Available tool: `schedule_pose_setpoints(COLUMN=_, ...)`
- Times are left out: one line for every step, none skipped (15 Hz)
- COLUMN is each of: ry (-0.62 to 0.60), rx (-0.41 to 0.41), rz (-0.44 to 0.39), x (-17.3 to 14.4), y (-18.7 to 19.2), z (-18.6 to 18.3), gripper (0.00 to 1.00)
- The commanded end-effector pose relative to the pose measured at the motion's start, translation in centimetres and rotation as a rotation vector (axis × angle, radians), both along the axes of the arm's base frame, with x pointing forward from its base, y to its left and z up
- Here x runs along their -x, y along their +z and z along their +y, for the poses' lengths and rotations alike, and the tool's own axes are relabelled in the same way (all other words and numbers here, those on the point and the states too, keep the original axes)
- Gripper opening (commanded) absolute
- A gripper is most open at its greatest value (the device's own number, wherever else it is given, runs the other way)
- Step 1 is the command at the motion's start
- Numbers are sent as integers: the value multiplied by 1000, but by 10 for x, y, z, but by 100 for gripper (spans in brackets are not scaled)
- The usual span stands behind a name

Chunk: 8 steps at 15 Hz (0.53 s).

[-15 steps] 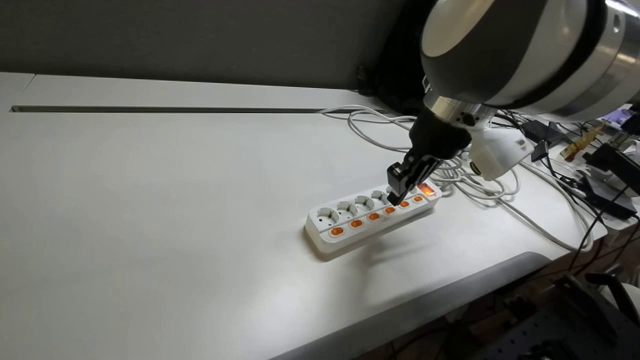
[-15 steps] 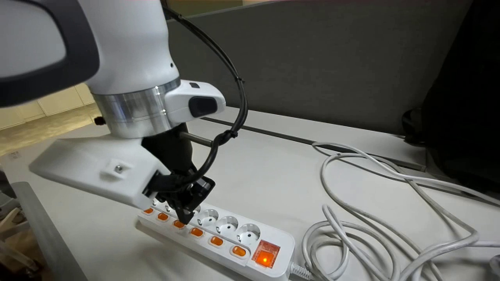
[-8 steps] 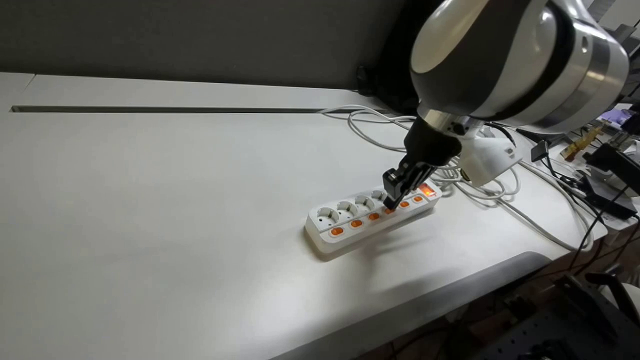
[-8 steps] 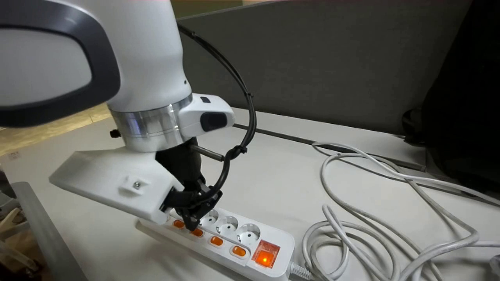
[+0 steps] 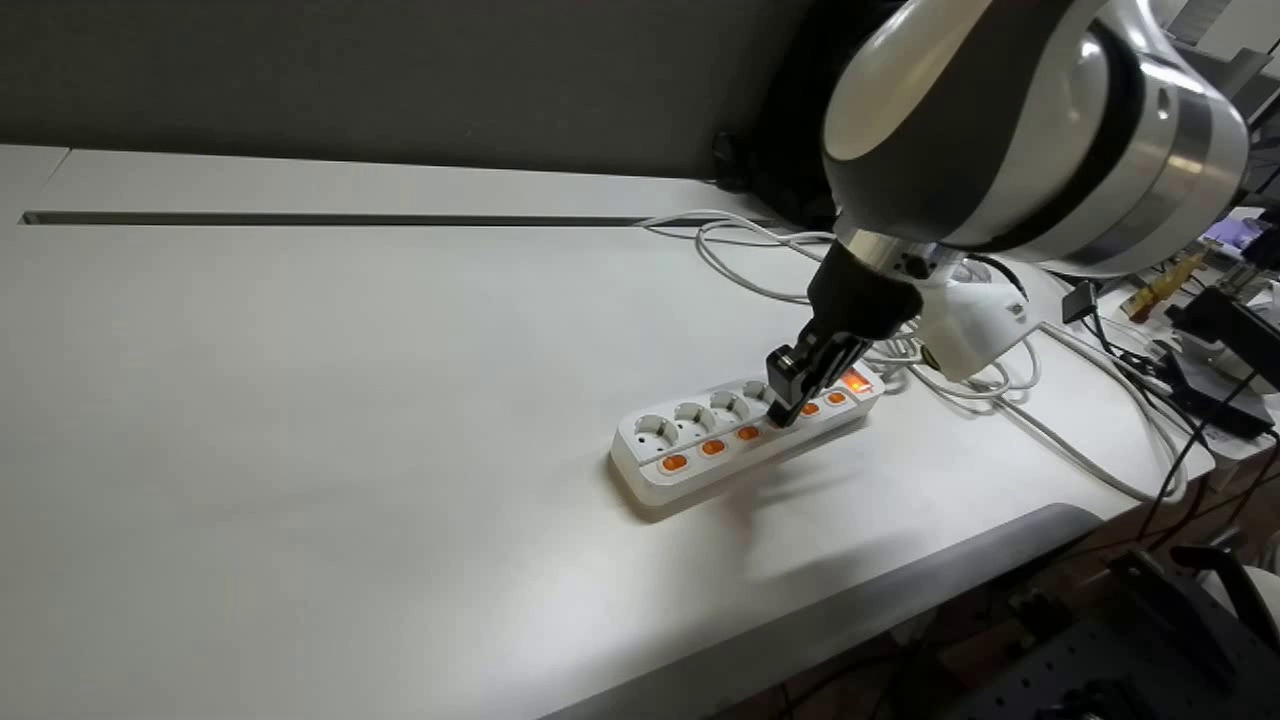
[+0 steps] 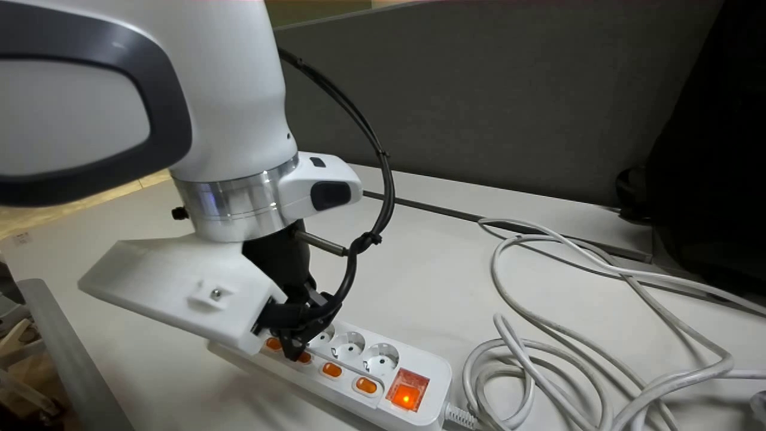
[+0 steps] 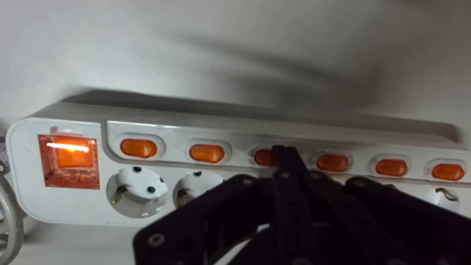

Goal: Turn on the fourth switch

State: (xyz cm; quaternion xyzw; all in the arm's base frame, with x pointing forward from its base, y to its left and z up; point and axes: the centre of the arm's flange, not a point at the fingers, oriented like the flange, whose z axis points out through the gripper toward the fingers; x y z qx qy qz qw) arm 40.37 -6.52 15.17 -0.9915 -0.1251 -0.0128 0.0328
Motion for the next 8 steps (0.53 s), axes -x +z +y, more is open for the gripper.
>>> schedule_pose_setpoints(ry=19, rx=28, rz=-16, x=6, y=-9, z=-1, gripper=0)
schedule_pose_setpoints(ry=31, rx=42, rz=-31, x=9, y=-10, z=0, gripper=0)
schedule_pose_setpoints(ry=42, rx=59, rz=-50, x=12, y=-11, z=2, gripper=0)
schedule_pose_setpoints(ry=54, rx=75, rz=-67, x=16, y=-12, z=3, gripper=0)
schedule_pose_setpoints(ry=67, rx=96, rz=-90, x=21, y=-13, z=6, gripper=0)
schedule_pose_setpoints(ry=78, rx=115, rz=-110, x=25, y=-14, z=7, gripper=0)
schedule_pose_setpoints(ry=84, rx=131, rz=-123, x=30, y=-16, z=8, gripper=0)
schedule_pose_setpoints(ry=86, rx=144, rz=-127, x=34, y=-17, z=9, gripper=0)
